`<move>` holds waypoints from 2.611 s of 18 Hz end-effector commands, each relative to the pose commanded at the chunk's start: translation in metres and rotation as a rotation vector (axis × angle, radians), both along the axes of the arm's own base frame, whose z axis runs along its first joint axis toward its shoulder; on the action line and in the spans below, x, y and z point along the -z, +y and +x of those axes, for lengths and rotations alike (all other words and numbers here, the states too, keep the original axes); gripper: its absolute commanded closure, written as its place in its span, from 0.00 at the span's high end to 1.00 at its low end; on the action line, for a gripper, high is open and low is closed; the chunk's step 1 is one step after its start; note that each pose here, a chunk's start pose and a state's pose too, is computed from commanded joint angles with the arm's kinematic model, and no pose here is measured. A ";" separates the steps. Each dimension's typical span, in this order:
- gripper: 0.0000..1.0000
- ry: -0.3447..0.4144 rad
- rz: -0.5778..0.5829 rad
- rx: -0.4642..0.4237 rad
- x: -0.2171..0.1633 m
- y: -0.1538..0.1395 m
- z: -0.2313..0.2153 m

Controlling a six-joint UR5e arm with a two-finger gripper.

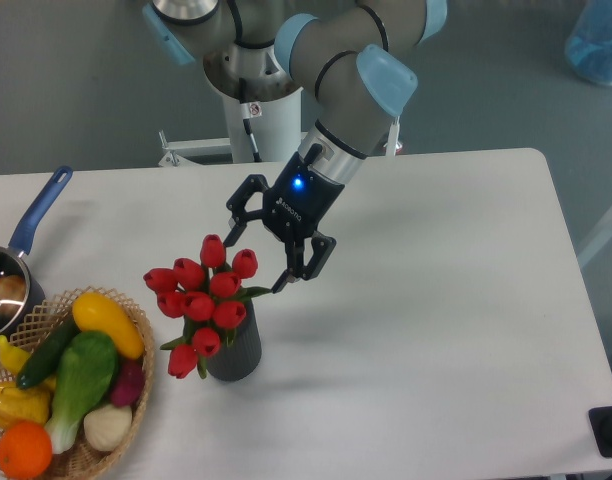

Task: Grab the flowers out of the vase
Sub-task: 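Lower the open gripper around the tulip stems above the vase rim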

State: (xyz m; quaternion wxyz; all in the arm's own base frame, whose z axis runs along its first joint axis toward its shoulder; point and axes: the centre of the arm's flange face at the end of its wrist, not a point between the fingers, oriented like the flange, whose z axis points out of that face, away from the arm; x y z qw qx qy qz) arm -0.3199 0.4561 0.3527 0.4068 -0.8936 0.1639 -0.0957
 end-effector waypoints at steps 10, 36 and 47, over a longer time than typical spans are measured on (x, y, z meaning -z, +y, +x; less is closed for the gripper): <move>1.00 -0.001 0.024 0.009 -0.002 0.014 -0.003; 1.00 -0.092 0.117 0.057 0.013 0.036 -0.005; 0.73 -0.107 0.141 0.049 0.013 0.031 -0.010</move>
